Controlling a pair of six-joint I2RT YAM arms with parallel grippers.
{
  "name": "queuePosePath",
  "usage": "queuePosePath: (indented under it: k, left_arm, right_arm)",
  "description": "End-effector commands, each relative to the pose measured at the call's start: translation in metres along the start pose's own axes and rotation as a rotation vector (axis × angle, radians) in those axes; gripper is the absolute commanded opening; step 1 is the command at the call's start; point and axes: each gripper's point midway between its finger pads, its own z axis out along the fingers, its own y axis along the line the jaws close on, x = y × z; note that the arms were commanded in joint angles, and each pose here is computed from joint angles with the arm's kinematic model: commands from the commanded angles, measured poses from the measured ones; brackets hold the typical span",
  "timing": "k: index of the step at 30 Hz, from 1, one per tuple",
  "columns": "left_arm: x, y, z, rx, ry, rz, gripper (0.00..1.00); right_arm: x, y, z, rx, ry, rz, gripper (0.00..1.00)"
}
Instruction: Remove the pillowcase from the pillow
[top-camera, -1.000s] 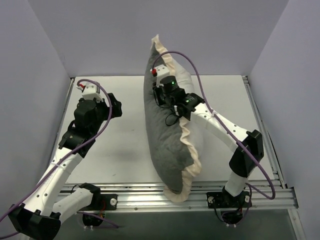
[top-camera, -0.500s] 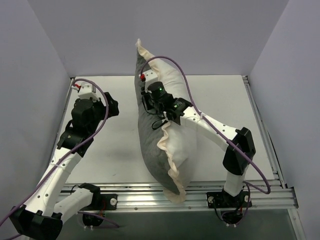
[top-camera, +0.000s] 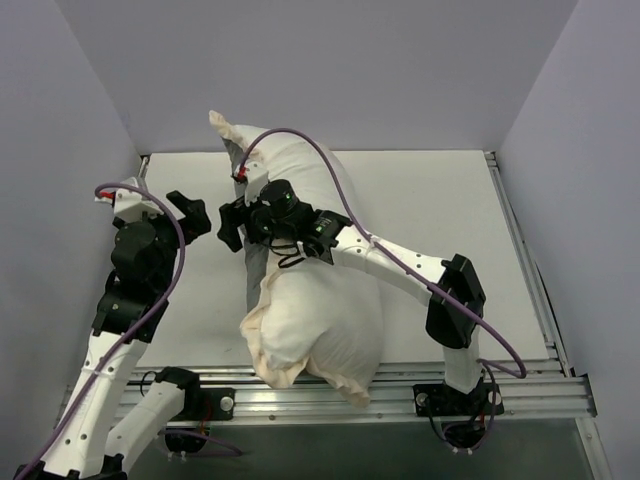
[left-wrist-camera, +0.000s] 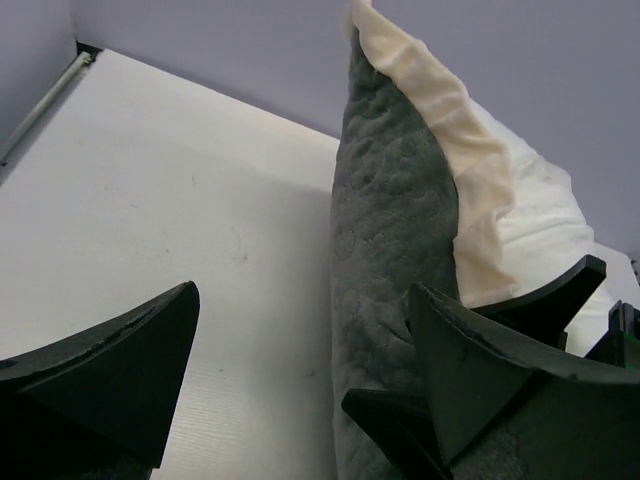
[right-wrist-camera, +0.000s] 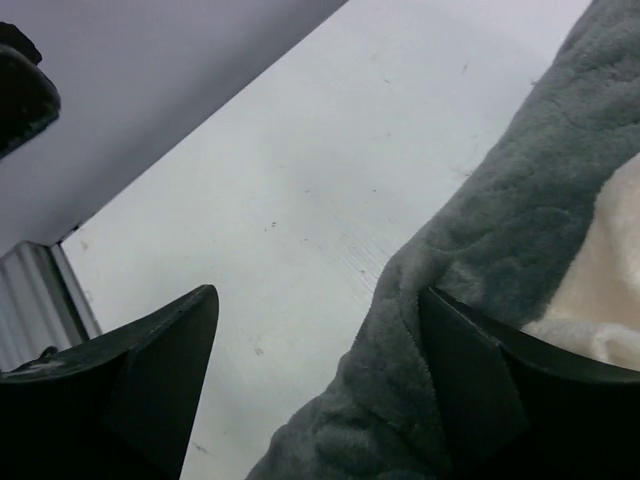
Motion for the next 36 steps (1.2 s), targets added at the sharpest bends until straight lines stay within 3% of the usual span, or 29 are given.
queuePosePath:
  k: [1, 9, 20, 25, 31, 36]
  left_arm:
    - [-0.03, 0.012, -0.009, -0.065, -0.125, -0.048, 0.94]
    - [-0.036, 0.021, -0.012, -0.098, -0.157, -0.046, 0.94]
    - [-0.038, 0.024, -0.012, -0.105, -0.157, -0.048, 0.94]
    - [-0.038, 0.024, -0.011, -0.107, -0.156, -0.048, 0.94]
    - [-0.028, 0.019, -0.001, -0.084, -0.112, -0.028, 0.94]
    - [-0.013, 0.01, 0.011, -0.052, -0.029, -0.002, 0.94]
  right_arm:
    - [-0.026, 0.015, -0.013, -0.08, -0.032, 0.054, 0.79]
    - [-0.085, 0.027, -0.047, -0.101, -0.183, 0.052, 0.98]
    - [-0.138, 0.042, -0.105, -0.143, -0.342, 0.055, 1.0]
    - [-0.154, 0.023, -0.136, -0.03, -0.419, 0.051, 1.0]
    - [-0.111, -0.067, -0.153, 0.276, -0.358, 0.123, 1.0]
    - [-0.046, -0.101, -0.155, 0.295, -0.231, 0.208, 1.0]
